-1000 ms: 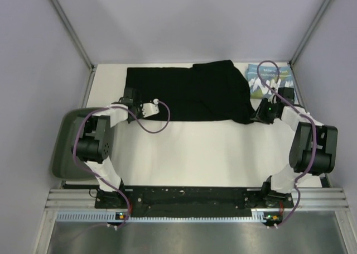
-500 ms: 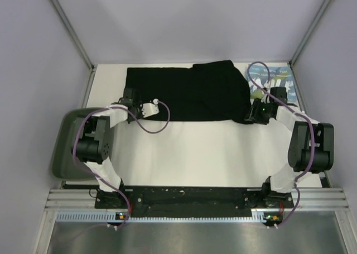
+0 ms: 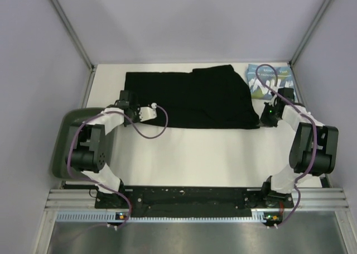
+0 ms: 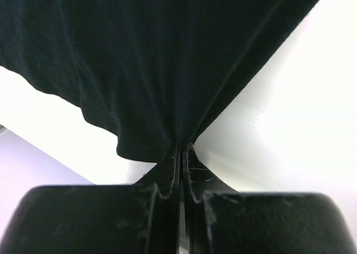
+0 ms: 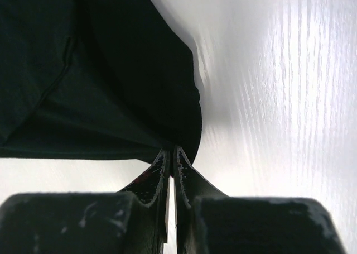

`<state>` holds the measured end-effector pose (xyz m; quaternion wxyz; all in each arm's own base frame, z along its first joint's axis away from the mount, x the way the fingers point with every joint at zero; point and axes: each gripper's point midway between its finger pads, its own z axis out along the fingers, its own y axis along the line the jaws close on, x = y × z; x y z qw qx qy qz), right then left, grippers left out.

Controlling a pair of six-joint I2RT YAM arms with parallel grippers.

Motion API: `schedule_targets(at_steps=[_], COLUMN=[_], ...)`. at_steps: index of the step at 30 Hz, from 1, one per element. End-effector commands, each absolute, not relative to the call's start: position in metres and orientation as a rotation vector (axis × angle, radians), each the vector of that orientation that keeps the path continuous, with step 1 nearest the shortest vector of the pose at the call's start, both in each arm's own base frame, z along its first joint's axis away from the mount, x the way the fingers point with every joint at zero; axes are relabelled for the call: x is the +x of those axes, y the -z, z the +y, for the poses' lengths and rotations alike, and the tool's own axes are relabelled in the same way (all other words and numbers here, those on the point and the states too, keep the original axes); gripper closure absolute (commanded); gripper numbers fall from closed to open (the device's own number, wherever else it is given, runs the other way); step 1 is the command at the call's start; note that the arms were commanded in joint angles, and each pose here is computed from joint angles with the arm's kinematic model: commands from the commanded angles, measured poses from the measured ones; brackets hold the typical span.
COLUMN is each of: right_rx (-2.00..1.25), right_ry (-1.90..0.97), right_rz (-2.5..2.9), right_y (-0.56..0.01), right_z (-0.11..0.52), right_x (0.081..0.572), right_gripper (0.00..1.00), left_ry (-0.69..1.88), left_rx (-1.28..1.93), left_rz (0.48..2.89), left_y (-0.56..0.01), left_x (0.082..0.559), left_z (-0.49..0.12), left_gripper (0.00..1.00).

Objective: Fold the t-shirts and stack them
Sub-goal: Fold the flattened tshirt in 1/3 of the way

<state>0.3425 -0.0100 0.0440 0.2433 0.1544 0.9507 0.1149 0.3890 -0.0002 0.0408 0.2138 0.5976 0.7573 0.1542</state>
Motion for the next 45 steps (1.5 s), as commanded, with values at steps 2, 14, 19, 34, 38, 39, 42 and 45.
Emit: schedule_targets(at_steps=[2, 14, 19, 34, 38, 39, 42, 45], right_rx=[0.352, 0.214, 0.111, -0.214, -0.204, -0.19, -0.131, -0.077], right_ry=[-0.156, 0.24, 0.29, 0.286, 0.297, 0.314, 0.38, 0.282], right_rz=[2.711, 3.061, 3.128, 3.253, 3.229, 3.22, 3.158, 3.043], right_y=[-0.069, -0.054, -0.052, -0.058, -0.06, -0.063, -0.077, -0.1], right_z=[-0.036, -0.069, -0.066, -0.057, -0.057, -0.058, -0.064, -0.053], right_x=[0.324, 0.24, 0.231, 0.18, 0.178, 0.179, 0.192, 0.222], right_gripper=[1.0, 1.0, 1.0, 1.0, 0.68, 0.54, 0.4, 0.39], left_ry=[-0.38, 0.13, 0.263, 0.305, 0.324, 0.331, 0.321, 0.237], left_rx=[1.76, 2.065, 2.136, 2.297, 2.337, 2.344, 2.284, 1.904], left_rz=[2.118, 2.199, 2.214, 2.154, 2.145, 2.139, 2.122, 2.138], left_y=[-0.056, -0.039, -0.039, -0.038, -0.038, -0.041, -0.066, -0.113], left_x=[0.361, 0.257, 0.219, 0.167, 0.158, 0.157, 0.173, 0.24], left_z=[0.013, -0.009, -0.016, -0.023, -0.022, -0.022, -0.028, -0.045], left_gripper=[1.0, 1.0, 1.0, 1.0, 0.63, 0.5, 0.3, 0.27])
